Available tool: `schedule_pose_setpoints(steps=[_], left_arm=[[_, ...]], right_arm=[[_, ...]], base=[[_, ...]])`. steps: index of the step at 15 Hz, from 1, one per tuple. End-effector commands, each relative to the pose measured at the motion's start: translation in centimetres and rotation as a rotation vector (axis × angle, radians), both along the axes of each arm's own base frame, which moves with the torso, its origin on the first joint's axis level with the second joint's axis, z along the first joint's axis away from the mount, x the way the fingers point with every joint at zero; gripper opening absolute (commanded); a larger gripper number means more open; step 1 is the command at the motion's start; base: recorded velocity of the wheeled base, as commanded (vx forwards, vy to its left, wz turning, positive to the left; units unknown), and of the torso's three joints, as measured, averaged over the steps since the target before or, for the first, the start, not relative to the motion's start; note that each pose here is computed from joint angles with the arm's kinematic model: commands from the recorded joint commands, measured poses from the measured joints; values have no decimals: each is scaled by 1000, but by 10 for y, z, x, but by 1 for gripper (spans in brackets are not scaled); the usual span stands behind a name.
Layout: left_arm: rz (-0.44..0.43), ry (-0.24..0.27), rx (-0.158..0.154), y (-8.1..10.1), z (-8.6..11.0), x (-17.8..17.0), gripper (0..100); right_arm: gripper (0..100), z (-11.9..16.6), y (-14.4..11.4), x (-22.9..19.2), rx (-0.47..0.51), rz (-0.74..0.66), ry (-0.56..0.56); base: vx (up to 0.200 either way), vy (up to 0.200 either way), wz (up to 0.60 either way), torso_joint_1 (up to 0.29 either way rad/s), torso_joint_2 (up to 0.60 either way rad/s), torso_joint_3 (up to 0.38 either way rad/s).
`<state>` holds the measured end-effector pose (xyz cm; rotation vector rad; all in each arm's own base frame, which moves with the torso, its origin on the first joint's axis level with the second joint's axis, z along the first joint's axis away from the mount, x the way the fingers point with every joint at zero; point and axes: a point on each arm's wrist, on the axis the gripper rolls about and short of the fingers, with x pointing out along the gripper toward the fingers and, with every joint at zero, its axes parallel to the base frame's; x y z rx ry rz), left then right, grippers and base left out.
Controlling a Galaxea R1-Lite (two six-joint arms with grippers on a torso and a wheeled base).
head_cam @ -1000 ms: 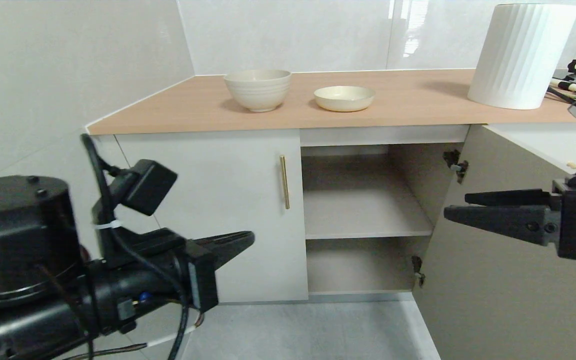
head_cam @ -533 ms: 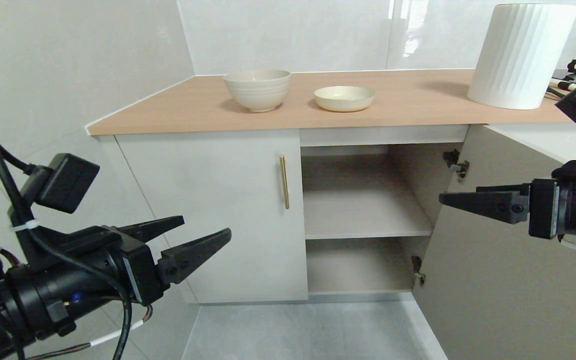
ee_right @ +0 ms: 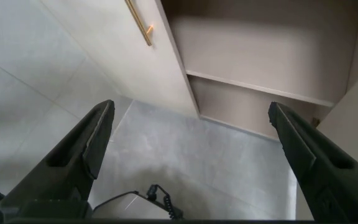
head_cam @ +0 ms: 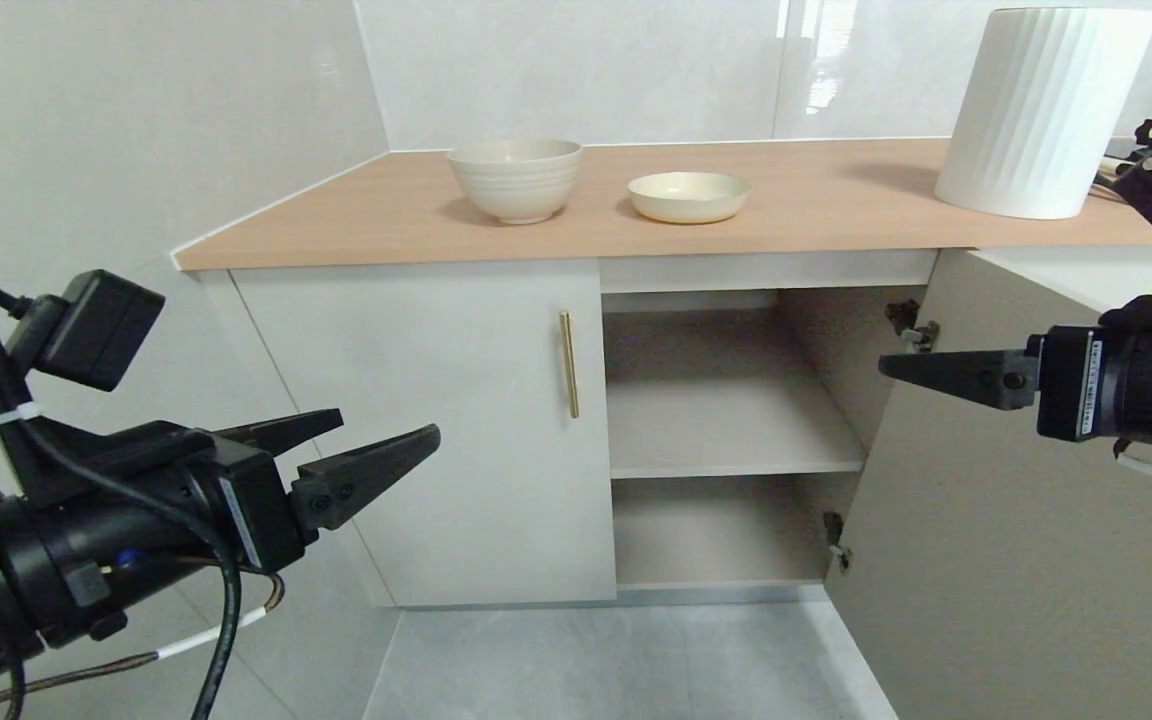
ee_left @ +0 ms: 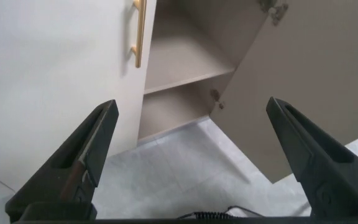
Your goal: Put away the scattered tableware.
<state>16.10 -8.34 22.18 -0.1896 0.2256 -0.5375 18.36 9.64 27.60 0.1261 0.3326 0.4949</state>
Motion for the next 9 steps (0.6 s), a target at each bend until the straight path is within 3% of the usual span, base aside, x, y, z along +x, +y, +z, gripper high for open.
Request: schedule_pose_setpoints(steps=[1, 2, 9], left_arm=[[0, 1, 2, 1, 1, -2, 100], [0, 15, 9, 2, 2, -3, 100], [-1, 29, 14, 4, 6, -8, 100]], right_arm=[[100, -1, 1, 1, -3, 4, 6], [100, -1, 1, 1, -2, 4, 5], [100, -5, 2, -7, -2, 34, 13]], base=[[0, 0, 0, 0, 0, 0], [0, 0, 0, 0, 0, 0], [200, 0, 0, 7, 2, 1]])
